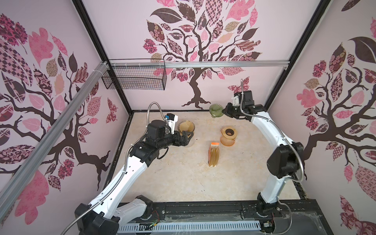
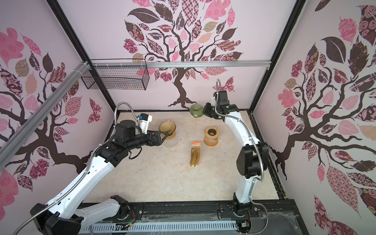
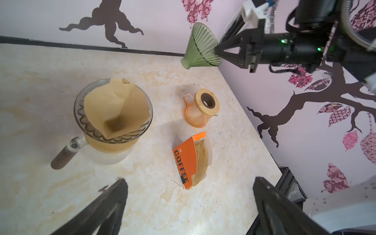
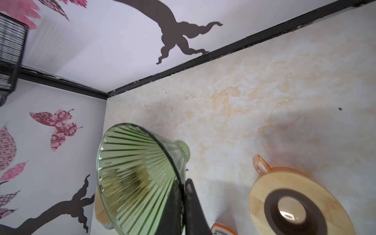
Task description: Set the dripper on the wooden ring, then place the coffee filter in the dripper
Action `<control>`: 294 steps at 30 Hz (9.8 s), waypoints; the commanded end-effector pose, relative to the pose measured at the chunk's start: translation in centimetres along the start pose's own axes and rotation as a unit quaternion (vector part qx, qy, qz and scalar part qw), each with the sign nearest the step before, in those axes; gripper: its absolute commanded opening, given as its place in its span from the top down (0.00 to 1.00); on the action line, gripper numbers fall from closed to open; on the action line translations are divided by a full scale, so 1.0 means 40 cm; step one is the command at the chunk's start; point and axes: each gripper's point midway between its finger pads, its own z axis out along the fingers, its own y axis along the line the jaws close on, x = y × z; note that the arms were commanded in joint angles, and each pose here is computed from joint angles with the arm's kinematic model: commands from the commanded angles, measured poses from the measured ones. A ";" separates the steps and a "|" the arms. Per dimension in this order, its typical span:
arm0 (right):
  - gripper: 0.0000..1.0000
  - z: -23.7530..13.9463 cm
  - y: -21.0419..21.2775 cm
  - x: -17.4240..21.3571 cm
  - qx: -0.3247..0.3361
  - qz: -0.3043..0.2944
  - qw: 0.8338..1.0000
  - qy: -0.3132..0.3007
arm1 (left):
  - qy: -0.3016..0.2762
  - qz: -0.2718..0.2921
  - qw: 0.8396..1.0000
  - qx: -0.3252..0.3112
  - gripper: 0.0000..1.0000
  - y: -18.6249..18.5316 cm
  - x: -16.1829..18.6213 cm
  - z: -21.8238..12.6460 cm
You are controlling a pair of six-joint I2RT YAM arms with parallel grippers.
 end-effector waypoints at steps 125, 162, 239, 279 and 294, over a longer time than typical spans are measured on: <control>1.00 0.066 -0.258 0.298 0.140 0.028 0.970 0.198 | 0.206 -0.022 0.976 -0.073 0.72 -0.007 0.081 0.657; 1.00 0.080 -0.262 0.293 0.144 0.024 0.968 0.205 | 0.247 -0.055 0.963 -0.089 1.00 0.036 0.152 0.679; 0.86 0.111 -0.230 0.204 0.148 0.004 0.969 0.198 | 0.203 -0.098 0.974 -0.033 0.87 -0.019 -0.010 0.632; 0.49 -0.213 0.012 0.170 0.013 -0.049 0.997 0.052 | 0.027 0.002 1.000 0.012 0.25 -0.208 -0.162 0.092; 0.36 -0.215 0.065 0.477 0.017 -0.158 0.983 0.095 | -0.074 0.015 0.997 -0.026 0.02 -0.025 0.107 -0.201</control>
